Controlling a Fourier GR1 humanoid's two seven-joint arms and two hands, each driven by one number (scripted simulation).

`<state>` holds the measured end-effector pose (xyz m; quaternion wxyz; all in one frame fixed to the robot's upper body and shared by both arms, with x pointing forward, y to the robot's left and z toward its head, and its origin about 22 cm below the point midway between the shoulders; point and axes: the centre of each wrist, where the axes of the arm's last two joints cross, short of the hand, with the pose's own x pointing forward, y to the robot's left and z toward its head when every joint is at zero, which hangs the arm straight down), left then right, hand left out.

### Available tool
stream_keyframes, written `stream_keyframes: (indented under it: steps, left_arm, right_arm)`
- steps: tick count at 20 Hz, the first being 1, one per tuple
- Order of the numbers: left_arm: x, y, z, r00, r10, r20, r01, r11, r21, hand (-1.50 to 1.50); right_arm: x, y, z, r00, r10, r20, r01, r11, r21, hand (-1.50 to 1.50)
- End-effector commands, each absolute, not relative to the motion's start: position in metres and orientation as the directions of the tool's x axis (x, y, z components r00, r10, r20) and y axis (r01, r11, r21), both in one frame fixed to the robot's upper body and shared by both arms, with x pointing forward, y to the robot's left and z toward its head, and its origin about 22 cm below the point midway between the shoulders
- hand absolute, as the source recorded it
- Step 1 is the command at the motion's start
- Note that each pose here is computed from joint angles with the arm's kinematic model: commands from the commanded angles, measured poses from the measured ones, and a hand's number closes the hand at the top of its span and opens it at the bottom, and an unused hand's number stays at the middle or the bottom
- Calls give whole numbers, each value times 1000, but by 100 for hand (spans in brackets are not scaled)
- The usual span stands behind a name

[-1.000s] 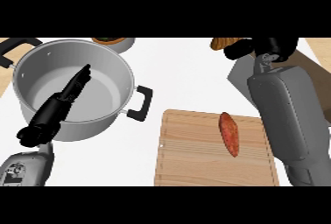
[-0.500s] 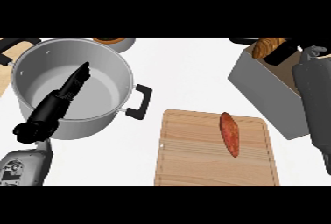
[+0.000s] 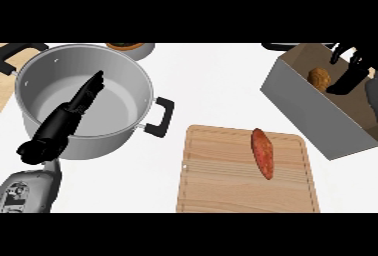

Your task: Pick the croissant from the cutting board and place it in the cardboard box

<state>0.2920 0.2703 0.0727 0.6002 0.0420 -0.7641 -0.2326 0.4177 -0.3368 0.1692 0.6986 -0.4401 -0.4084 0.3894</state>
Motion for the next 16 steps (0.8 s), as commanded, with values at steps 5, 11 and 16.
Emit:
stream_keyframes:
  steps: [5,11,16]
  left_arm:
    - [287,270,59,-266,-345,900,208,891,403,0]
    - [283,274,62,-222,-338,915,219,897,385,0]
    - [283,267,65,-257,-335,906,224,891,394,0]
  right_arm:
    - [409,-361,149,167,906,390,-222,419,-880,-150]
    - [411,-369,179,-24,536,844,193,831,-522,-150]
    - [405,-388,159,-28,229,973,346,915,-206,-150]
